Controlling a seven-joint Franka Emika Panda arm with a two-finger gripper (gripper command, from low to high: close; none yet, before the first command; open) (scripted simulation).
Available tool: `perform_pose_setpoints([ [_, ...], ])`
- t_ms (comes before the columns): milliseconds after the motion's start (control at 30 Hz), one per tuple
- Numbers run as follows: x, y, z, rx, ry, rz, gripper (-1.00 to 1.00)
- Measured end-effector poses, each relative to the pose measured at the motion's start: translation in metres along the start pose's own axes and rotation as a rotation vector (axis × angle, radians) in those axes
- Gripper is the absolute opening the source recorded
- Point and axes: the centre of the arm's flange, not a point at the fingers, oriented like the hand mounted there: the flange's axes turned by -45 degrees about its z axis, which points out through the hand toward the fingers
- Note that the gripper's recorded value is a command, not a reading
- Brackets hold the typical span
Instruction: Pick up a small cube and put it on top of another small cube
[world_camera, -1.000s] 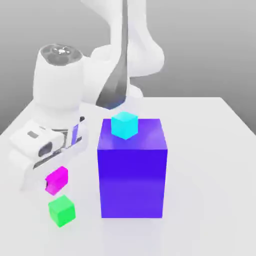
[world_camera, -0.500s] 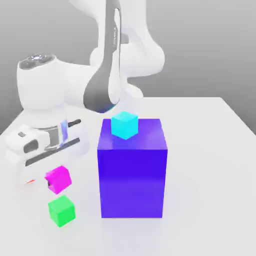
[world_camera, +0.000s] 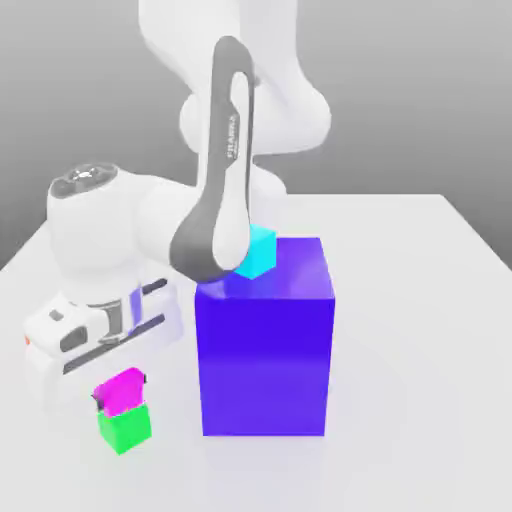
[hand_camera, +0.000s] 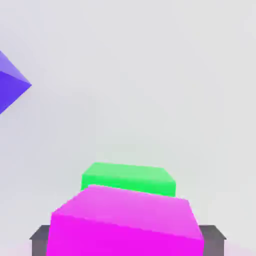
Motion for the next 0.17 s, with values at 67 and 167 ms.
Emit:
perform_pose_setpoints([
  [67,-0.001,-0.001,0.003,0.000,-0.001,0.001,1.00],
  [167,0.001,0.002,-0.008,-0.006,0.002,-0.002,1.00],
])
